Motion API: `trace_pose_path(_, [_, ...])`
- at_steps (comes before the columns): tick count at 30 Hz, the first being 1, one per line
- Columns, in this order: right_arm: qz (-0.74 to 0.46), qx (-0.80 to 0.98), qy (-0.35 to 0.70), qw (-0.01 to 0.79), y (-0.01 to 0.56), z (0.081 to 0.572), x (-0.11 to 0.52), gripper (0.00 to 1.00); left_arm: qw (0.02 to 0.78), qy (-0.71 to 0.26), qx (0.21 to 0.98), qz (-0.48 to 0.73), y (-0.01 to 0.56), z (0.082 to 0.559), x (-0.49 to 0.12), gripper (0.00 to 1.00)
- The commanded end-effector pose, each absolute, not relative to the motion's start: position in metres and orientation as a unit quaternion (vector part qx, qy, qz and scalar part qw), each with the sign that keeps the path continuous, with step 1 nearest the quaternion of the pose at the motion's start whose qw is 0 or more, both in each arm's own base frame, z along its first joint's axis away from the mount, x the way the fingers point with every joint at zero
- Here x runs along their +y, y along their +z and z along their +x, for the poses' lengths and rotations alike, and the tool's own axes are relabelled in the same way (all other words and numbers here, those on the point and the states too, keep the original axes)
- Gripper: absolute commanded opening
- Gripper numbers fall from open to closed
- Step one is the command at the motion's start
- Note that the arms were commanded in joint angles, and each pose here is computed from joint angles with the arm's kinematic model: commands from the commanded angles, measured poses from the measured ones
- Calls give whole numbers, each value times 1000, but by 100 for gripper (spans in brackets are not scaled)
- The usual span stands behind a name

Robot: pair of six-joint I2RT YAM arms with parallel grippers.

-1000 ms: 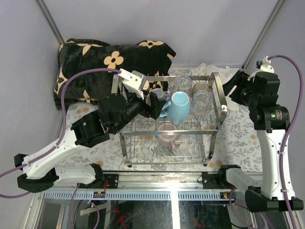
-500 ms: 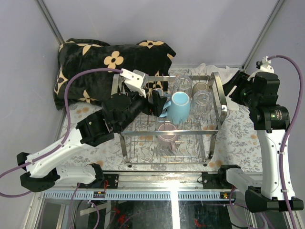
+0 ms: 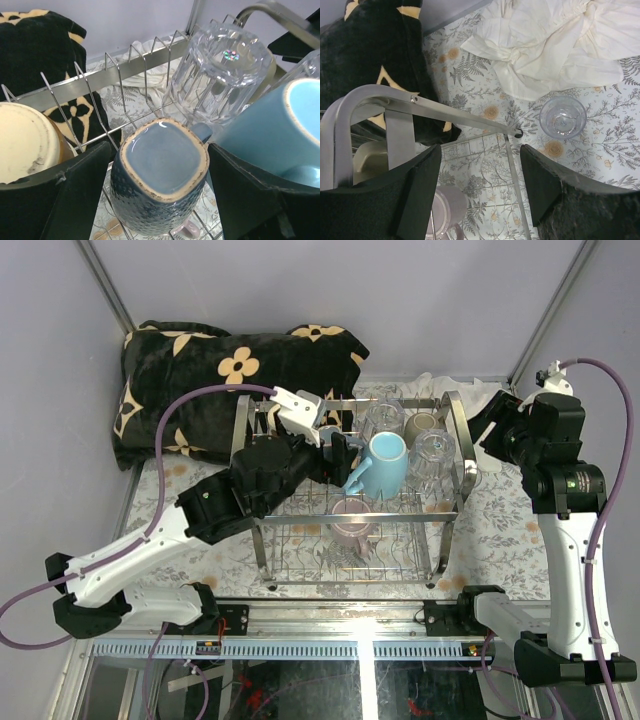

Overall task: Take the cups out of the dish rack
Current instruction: Unload the cup from the dish rack.

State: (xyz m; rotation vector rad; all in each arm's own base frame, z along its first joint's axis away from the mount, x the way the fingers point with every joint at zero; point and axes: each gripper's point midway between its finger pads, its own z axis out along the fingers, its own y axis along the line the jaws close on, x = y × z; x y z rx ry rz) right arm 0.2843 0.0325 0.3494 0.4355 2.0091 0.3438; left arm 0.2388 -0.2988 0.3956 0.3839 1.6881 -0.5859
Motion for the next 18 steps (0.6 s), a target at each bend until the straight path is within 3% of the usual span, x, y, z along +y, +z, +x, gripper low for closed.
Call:
trace_pose_path(1, [173,822,154,520,358,284,36,71,615,-245,729,171,390,242,-301,76])
trace_pose_path(9, [174,822,157,519,358,284,37,71,619,-243,729,166,390,244,-300,67])
trace_pose_path(12, [174,823,158,517,357,284,37,71,622,-244,726,163,392,244,-298,54])
trace_pose_path(14, [174,823,159,517,357,284,38,71,624,-245,725,161,392,243,-297,52])
trace_pose_path(18, [174,823,160,517,357,285,38,71,626,-243,724,160,392,243,-296,33])
